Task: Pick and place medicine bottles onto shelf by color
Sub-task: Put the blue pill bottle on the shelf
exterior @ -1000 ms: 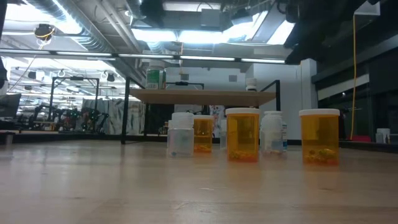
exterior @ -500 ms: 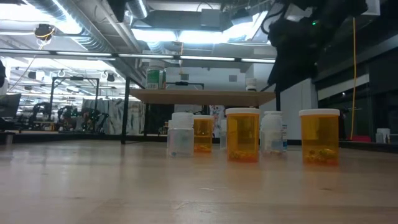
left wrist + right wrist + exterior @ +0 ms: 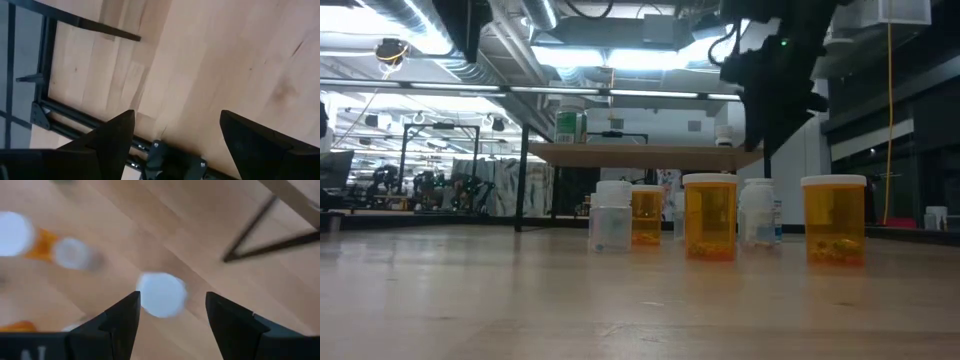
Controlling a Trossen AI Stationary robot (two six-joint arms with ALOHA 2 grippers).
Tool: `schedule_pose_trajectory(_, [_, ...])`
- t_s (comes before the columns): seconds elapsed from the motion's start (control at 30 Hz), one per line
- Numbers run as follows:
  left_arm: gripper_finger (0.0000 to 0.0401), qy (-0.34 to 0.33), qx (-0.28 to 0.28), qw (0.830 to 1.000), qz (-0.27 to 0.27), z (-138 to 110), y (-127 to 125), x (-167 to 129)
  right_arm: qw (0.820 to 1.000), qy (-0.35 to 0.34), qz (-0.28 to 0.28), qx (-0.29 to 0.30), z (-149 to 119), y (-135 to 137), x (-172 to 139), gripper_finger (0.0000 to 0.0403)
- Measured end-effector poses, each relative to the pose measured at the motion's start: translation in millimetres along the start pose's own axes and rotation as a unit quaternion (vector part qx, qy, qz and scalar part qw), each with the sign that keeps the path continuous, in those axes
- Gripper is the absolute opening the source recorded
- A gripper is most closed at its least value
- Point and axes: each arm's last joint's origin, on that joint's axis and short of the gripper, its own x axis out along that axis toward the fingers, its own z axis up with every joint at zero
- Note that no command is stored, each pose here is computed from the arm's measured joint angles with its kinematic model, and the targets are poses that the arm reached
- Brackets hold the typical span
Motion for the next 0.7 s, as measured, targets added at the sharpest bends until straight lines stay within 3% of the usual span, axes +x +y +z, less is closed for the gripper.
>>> schedule_pose_trajectory(0.27, [0.0289, 0.013, -0.004, 1.0, 0.004, -2.5, -2.5, 11.4, 0.999, 0.029, 0.001, -0.017, 5.2, 15.6, 16.2, 0.0226])
schedule_pose_trajectory(0.7, [0.0289, 0.004, -0.007, 1.0, 0.001, -0.9, -3.1, 11.6, 0.997, 0.079, 0.006, -0.016, 11.7, 7.1, 32.9, 0.0226])
